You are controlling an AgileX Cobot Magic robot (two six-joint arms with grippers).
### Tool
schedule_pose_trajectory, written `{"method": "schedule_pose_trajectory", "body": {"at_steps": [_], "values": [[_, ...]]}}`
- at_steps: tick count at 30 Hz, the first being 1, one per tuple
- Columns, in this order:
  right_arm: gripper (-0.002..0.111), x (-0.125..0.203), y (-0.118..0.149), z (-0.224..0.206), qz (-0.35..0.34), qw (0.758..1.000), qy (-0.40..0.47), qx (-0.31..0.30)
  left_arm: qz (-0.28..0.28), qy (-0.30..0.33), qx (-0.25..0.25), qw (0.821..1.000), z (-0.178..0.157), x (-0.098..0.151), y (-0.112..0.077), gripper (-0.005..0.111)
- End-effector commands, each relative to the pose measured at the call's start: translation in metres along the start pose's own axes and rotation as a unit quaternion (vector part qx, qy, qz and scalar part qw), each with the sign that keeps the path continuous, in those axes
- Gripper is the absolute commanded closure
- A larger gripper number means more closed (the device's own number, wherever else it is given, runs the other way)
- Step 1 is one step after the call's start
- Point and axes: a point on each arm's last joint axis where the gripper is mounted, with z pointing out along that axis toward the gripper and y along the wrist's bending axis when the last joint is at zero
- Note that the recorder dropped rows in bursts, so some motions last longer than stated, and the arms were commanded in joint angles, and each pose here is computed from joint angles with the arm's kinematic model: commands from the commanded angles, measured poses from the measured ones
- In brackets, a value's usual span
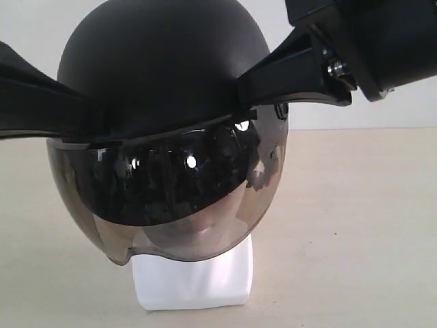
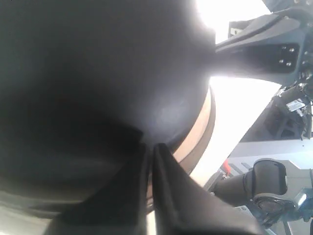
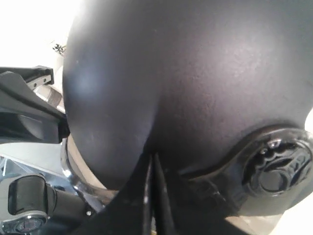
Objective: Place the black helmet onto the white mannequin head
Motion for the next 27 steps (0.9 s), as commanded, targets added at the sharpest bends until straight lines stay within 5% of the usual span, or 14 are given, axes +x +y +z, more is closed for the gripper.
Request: {"method": "schedule_pose_trajectory", "body": {"at_steps": [1,12,27], "values": [[0.108,0.03,-0.035,0.029,-0.001,0.994,0.09,0.054,0.009,0.005,-0.003,1.0,0.0,0.004,0.0,0.102],[0.108,0.045,-0.043,0.032,0.006,0.994,0.092,0.066,-0.01,0.03,-0.009,0.999,0.011,0.021,0.013,0.102],[0.108,0.026,-0.026,0.012,-0.032,0.997,0.014,0.067,0.03,-0.056,0.001,0.998,-0.018,0.02,-0.011,0.102]]}}
